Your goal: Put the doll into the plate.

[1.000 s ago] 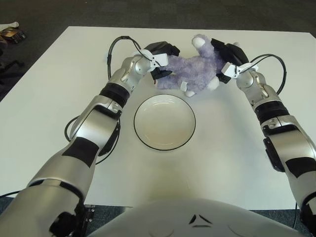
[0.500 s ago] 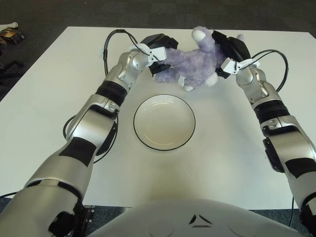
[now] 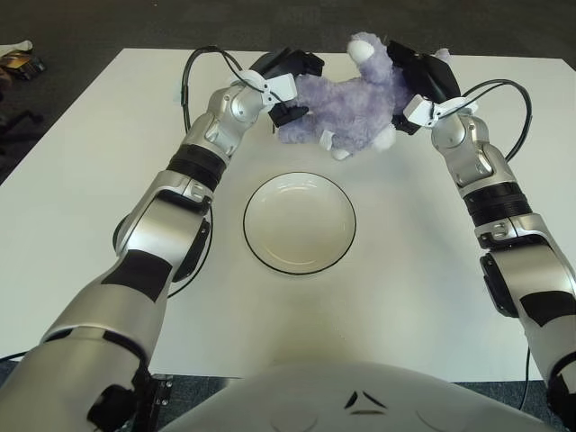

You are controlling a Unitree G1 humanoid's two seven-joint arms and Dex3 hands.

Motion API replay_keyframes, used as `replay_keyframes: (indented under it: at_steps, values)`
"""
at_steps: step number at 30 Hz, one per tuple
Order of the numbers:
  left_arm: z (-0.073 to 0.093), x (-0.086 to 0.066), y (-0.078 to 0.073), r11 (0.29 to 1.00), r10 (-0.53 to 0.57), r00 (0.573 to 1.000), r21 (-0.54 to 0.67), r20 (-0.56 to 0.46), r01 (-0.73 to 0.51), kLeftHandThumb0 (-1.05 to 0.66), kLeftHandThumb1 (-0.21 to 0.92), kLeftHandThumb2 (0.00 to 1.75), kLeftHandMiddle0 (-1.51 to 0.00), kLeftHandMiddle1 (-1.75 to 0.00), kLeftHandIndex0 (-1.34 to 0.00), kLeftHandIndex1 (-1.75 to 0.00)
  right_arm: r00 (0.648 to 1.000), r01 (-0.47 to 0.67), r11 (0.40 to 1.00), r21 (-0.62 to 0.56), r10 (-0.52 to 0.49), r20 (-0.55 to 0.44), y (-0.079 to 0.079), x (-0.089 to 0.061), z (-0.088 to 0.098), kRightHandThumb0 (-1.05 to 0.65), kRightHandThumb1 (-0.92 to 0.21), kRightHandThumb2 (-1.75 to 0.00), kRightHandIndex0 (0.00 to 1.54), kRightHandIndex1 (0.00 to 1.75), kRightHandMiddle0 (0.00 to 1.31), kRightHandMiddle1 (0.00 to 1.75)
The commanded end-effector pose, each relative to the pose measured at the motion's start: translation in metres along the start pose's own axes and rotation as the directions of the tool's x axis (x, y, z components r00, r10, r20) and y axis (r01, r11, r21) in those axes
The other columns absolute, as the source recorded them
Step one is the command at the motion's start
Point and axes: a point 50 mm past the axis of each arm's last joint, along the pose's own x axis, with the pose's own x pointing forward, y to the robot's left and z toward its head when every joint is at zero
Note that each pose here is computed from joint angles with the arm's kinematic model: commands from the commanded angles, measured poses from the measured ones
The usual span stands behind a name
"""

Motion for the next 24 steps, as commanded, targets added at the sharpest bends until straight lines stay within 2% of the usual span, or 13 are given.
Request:
replay_keyframes:
  at_steps: [1, 11, 21, 24]
  values:
    - [0.003, 0.0, 0.008, 0.999, 0.029, 0.999, 0.019, 0.015, -0.029, 0.58, 0.06, 1.63, -0.82, -1.75, -1.09, -1.75, 1.0, 0.022, 0.998, 0.06, -0.022, 0.011, -0.003, 0.001, 0.004, 0.0, -0.02, -1.64, 0.84, 1.67, 0.62, 1.75]
    - [0.005, -0.001, 0.012, 0.999, 0.048, 0.998, 0.011, 0.039, -0.049, 0.58, 0.07, 1.62, -0.82, -1.75, -1.09, -1.75, 0.997, 0.037, 0.999, -0.026, -0.036, 0.066, -0.007, 0.004, 0.014, 0.0, 0.04, -1.68, 0.89, 1.63, 0.67, 1.75]
    - [0.009, -0.009, 0.021, 0.998, 0.067, 0.995, 0.003, 0.079, -0.067, 0.58, 0.07, 1.62, -0.82, -1.75, -1.09, -1.75, 0.998, 0.022, 1.0, 0.005, -0.022, 0.067, -0.009, 0.0, 0.022, 0.0, 0.06, -1.68, 0.92, 1.59, 0.69, 1.75]
    - [0.011, -0.016, 0.027, 0.998, 0.058, 0.994, 0.023, 0.092, -0.06, 0.58, 0.07, 1.62, -0.82, -1.75, -1.09, -1.75, 0.997, 0.002, 0.999, 0.038, -0.005, 0.078, -0.01, -0.002, 0.028, 0.0, 0.06, -1.68, 0.92, 1.58, 0.69, 1.75]
